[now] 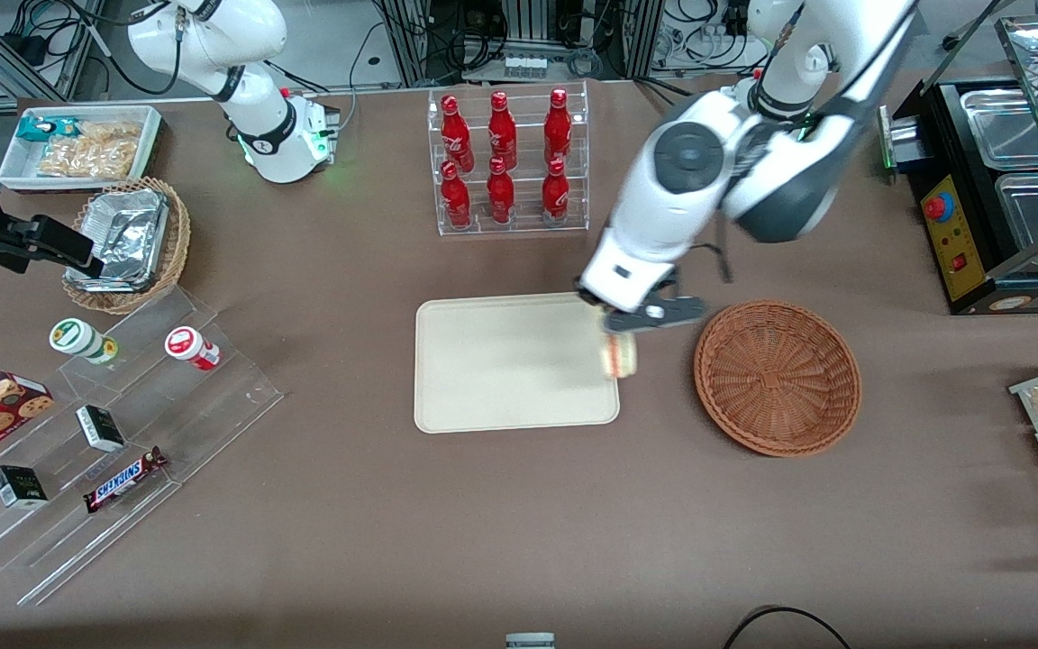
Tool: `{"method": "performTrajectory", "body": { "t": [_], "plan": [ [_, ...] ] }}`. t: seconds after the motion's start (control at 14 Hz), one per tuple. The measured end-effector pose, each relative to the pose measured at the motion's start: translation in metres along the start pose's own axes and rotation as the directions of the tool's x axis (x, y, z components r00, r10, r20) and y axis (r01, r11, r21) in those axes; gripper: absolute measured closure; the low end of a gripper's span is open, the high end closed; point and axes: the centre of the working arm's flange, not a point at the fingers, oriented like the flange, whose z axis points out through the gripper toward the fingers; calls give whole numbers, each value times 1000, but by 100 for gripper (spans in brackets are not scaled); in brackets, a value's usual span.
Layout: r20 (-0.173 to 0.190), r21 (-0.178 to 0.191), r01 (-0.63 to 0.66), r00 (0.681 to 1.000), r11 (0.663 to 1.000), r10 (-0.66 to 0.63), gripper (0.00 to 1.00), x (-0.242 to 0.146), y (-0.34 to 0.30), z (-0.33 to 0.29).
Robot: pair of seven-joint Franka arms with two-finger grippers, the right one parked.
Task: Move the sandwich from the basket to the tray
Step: 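Carry the held sandwich over to the cream tray and lower it, then open the left gripper to release the sandwich onto the tray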
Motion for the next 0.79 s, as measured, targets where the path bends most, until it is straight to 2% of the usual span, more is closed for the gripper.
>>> {"method": "performTrajectory", "body": {
  "t": [0.07, 0.29, 0.5, 0.64, 0.79],
  "plan": [
    [4, -1, -37, 999, 999, 37, 86, -10, 18, 15],
    [3, 13, -101, 995, 995, 101, 86, -22, 56, 50],
    [-41, 57, -92, 995, 994, 94, 86, -23, 77, 88],
    [-66, 39, -87, 994, 995, 90, 86, -21, 87, 111],
    [-74, 27, -86, 993, 996, 88, 86, -20, 97, 129]
  ]
}}
